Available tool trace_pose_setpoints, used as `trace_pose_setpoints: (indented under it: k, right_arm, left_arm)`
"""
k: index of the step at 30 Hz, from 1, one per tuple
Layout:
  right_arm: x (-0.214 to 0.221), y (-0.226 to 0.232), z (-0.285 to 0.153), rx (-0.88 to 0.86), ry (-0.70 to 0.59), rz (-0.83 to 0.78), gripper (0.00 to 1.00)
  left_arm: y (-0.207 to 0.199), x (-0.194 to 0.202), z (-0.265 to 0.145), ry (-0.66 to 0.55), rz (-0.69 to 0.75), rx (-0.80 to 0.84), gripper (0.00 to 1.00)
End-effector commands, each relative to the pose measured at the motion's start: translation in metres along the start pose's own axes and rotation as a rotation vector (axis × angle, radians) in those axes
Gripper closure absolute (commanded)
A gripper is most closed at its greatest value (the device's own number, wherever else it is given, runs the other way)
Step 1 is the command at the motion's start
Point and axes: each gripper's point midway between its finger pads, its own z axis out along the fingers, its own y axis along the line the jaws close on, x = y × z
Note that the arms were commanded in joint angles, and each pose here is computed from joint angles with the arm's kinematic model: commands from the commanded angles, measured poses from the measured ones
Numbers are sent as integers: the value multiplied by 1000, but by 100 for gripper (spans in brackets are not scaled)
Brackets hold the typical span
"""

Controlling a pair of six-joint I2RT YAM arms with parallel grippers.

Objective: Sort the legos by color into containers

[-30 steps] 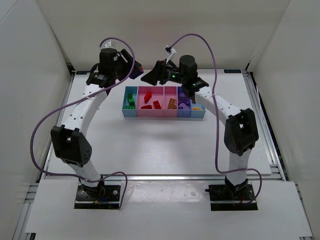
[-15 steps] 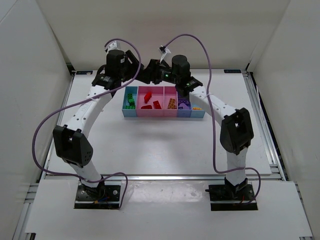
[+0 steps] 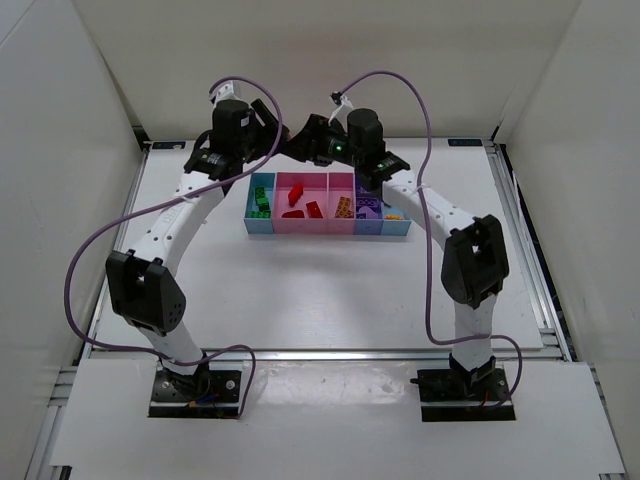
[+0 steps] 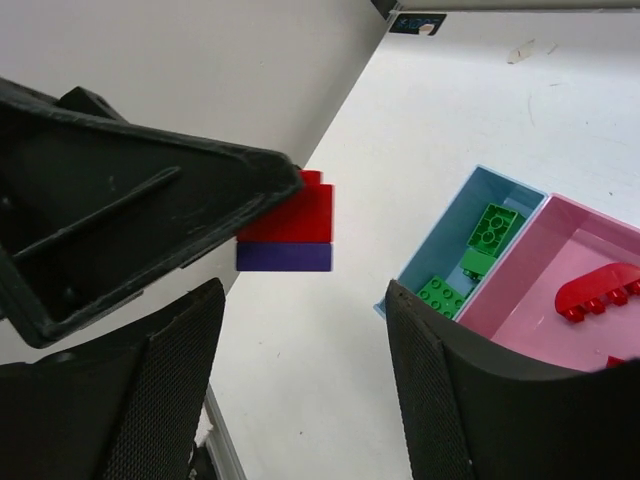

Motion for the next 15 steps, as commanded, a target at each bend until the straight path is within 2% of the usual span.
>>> trace_pose_setpoints:
  k: [1,6,15]
  right_arm:
    - [-23,3,-4,7,-53,22,30]
    - [-25,-6,-7,26,-51,79,25]
    - [-36,5,-5,-18,-66,129,23]
  left_arm:
    - [-22,-27,-24,-64,-6,83,90]
    - [-21,-26,-23,-56,-14,85,90]
    - [-21,-19,-20,-33,-12,91,90]
